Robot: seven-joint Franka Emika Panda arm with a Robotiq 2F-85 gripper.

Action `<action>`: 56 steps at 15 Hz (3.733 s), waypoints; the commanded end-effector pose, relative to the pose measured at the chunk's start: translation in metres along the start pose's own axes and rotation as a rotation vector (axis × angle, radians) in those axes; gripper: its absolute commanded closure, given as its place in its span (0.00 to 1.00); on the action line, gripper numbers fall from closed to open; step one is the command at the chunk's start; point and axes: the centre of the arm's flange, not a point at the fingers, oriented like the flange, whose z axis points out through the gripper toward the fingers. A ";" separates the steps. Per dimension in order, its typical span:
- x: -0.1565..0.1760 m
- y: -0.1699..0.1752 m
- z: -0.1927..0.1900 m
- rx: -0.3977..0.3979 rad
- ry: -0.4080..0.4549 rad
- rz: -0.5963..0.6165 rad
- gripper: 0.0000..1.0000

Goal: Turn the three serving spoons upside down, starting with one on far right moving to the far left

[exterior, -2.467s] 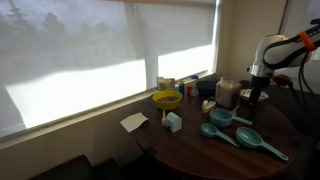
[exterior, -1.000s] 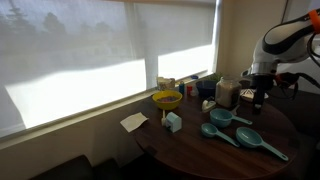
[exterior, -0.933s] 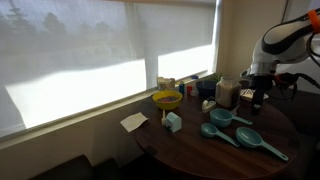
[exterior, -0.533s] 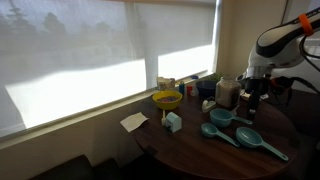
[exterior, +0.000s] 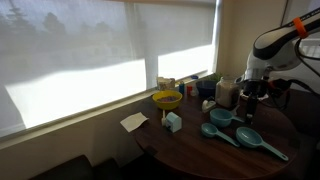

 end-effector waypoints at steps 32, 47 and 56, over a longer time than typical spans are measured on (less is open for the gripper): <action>-0.015 -0.078 0.063 -1.230 -0.395 -0.292 0.98; -0.021 -0.082 0.072 -1.398 -0.355 -0.309 0.39; -0.026 -0.106 0.023 -1.117 -0.283 -0.252 0.00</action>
